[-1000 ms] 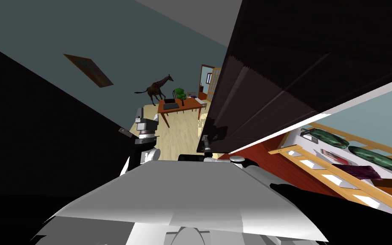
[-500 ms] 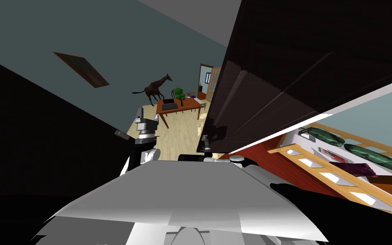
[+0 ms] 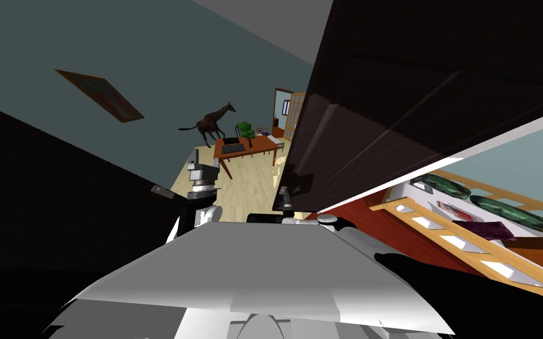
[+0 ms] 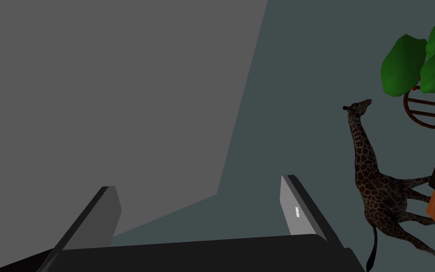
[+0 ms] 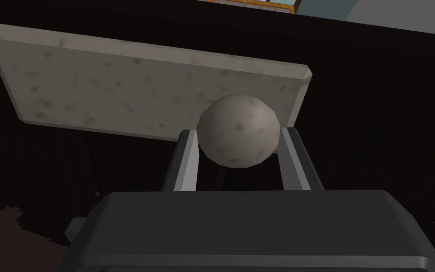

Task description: Push the door open

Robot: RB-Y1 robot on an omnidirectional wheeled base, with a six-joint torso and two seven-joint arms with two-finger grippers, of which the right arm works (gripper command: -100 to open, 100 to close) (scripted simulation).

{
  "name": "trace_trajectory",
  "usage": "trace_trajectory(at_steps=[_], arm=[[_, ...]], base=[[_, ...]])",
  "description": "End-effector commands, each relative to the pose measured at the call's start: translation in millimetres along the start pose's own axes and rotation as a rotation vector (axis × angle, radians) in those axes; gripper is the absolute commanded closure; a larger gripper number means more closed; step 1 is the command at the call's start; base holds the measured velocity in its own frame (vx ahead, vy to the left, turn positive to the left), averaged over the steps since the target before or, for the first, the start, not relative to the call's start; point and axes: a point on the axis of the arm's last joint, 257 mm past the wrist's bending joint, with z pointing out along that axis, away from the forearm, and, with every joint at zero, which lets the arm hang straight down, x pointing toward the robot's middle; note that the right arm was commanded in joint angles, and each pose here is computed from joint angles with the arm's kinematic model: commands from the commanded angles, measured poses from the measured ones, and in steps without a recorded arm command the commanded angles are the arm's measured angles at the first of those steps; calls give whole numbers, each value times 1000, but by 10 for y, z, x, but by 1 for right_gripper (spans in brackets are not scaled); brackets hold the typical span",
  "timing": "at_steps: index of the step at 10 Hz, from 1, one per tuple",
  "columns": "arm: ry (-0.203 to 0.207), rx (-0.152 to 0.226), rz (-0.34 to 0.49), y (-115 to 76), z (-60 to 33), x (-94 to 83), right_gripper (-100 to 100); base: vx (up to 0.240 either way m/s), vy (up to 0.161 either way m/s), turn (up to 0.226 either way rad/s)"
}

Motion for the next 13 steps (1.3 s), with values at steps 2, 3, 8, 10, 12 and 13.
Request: trace_trajectory(at_steps=[2,3,8,10,12,13], arm=[[-3,-5,55,20,19,-1,100],[-4,-6,72,21,20,0,100],[-5,-8,157,28,27,5,100],[-10,-2,154,-2,10,-34,100],[-53,-1,159,-12,54,-143,100],[-72,0,161,-16,72,-189,100]], base=[[49,18,-31],[58,18,-30],[52,19,-31],[43,16,-24],[150,19,-22],[150,53,-9]])
